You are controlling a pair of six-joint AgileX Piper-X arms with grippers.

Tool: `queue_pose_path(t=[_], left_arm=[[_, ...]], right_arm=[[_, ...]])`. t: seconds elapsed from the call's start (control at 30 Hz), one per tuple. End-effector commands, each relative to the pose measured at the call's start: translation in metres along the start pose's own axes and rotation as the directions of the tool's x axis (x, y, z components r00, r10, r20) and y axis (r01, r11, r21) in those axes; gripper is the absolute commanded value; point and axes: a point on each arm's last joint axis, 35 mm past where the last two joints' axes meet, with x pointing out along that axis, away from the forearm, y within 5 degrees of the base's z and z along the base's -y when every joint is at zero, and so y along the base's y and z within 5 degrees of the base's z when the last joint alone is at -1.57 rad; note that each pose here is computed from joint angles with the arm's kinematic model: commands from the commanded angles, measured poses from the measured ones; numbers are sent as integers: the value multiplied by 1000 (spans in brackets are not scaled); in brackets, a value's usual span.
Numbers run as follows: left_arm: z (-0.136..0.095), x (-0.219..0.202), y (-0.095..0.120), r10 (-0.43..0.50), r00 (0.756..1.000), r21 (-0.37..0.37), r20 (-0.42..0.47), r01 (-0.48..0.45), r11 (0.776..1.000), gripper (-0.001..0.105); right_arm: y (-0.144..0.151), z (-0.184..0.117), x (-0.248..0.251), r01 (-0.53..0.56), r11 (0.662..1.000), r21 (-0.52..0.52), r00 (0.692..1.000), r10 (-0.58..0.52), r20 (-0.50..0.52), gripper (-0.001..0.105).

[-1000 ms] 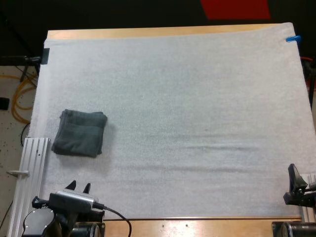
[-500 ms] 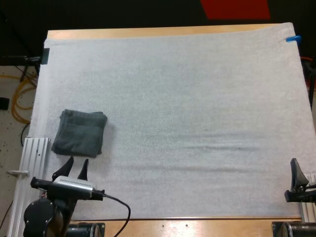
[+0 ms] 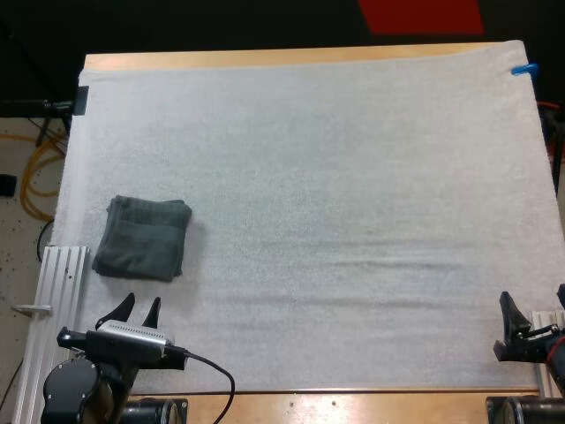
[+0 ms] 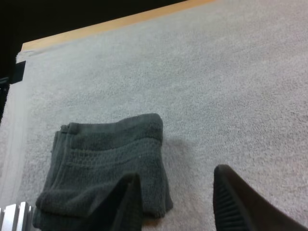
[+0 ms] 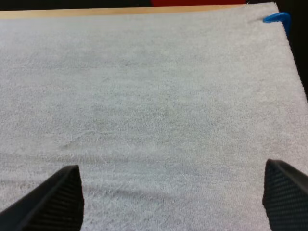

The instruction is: Pick towel from pile fold and stack

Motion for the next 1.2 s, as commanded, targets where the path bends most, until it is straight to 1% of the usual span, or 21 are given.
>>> queue_pose_path(t=[0.0,0.23,0.3,1.17], left_arm=[[1,0,0,5,1000,-8,-6,-5,1000,35],[1,0,0,5,1000,-5,-6,-5,1000,35],[1,0,0,5,1000,-5,-6,-5,1000,35],[1,0,0,5,1000,-5,-6,-5,1000,35]], right_arm=[[0,1,0,-14,1000,-3,1000,14,5,74],[0,1,0,-14,1000,-1,1000,14,5,74],[0,1,0,-14,1000,14,1000,14,5,74],[0,1,0,-14,1000,14,1000,14,5,74]])
